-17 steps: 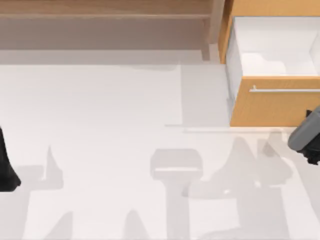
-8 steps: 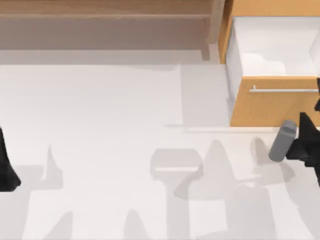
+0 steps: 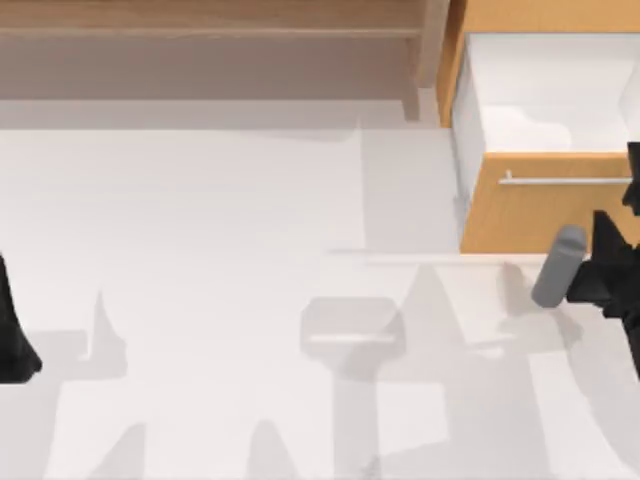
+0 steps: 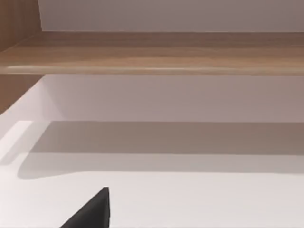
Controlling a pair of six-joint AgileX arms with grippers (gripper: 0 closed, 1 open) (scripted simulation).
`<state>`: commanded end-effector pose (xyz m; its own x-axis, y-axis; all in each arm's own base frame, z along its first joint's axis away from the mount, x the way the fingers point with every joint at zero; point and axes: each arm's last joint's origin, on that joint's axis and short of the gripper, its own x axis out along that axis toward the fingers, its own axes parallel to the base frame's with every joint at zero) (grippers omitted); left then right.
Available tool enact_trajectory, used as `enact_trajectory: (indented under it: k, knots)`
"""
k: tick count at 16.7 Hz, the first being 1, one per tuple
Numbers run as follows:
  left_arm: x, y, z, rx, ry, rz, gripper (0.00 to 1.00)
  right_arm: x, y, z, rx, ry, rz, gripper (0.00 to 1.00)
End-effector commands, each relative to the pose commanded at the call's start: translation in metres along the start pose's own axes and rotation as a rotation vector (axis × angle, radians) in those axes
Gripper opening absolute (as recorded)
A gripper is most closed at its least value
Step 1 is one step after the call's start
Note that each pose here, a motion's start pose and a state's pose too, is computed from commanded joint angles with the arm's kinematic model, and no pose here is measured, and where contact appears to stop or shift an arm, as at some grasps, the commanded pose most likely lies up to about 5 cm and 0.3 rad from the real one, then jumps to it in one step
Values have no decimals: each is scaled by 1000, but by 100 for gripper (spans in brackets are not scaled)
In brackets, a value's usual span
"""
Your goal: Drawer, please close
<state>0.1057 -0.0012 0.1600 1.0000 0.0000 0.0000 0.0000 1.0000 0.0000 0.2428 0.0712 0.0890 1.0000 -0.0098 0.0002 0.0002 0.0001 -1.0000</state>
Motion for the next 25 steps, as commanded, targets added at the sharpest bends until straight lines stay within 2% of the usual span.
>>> enact_trajectory:
  k: [7, 20, 25]
  knots:
    - [0, 0, 0, 0, 0, 0, 100, 10, 0, 0, 0, 0, 0, 100]
    - [0, 0, 0, 0, 0, 0, 100, 10, 0, 0, 0, 0, 0, 2]
    - [0, 0, 0, 0, 0, 0, 100, 10, 0, 0, 0, 0, 0, 0]
